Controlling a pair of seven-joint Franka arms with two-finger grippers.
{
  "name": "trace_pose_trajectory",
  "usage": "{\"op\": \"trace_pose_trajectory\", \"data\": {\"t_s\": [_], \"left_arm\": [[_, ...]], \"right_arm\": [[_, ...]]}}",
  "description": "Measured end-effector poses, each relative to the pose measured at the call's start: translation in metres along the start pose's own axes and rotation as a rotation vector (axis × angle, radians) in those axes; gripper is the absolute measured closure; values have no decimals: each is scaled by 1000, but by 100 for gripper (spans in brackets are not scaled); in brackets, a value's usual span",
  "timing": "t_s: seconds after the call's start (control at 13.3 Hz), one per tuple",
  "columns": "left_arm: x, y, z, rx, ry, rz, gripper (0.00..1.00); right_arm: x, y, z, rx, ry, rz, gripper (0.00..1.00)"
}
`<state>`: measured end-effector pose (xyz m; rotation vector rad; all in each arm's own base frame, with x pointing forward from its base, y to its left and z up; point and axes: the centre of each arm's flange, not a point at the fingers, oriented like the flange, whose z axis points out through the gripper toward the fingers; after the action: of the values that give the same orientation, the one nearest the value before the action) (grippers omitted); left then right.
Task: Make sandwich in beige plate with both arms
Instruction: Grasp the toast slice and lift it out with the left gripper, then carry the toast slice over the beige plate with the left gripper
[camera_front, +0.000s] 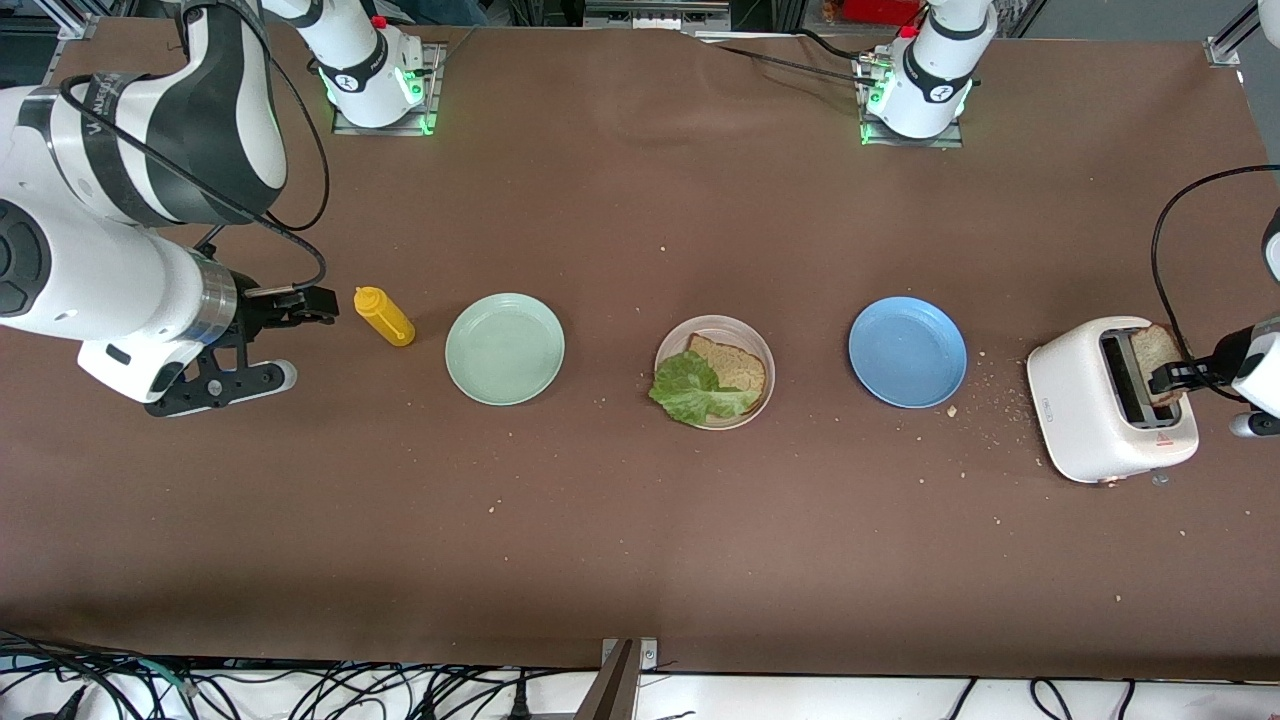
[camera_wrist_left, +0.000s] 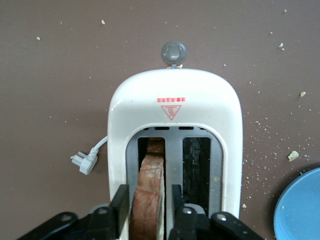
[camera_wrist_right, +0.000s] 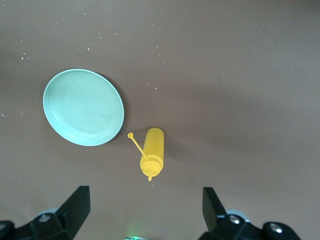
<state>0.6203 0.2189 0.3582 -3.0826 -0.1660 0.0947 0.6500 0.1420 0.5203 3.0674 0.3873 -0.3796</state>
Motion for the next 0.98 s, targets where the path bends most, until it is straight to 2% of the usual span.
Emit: {"op": "trace_pose_trajectory", "data": {"t_s": [0.08, 0.23, 0.38, 0.53, 0.75, 0.98], "left_arm": [[-2, -5, 0, -3, -6, -9, 74], [-4, -13, -2, -10, -18, -24, 86], [-4, -13, -14, -30, -52, -32, 86], [-4, -15, -49, -70, -98, -48, 88], [-9, -14, -98, -88, -155, -46, 90], [-11, 23, -142, -118, -187, 17, 90]], "right_arm": [[0, 0, 1, 0, -1, 0, 0], [0, 0, 1, 0, 0, -1, 0], [1, 1, 2, 10, -2, -5, 0], [4, 7, 5, 49, 3, -29, 0], [-1, 20, 2, 59, 27, -32, 0], [-12, 21, 2, 54, 59, -29, 0]]}}
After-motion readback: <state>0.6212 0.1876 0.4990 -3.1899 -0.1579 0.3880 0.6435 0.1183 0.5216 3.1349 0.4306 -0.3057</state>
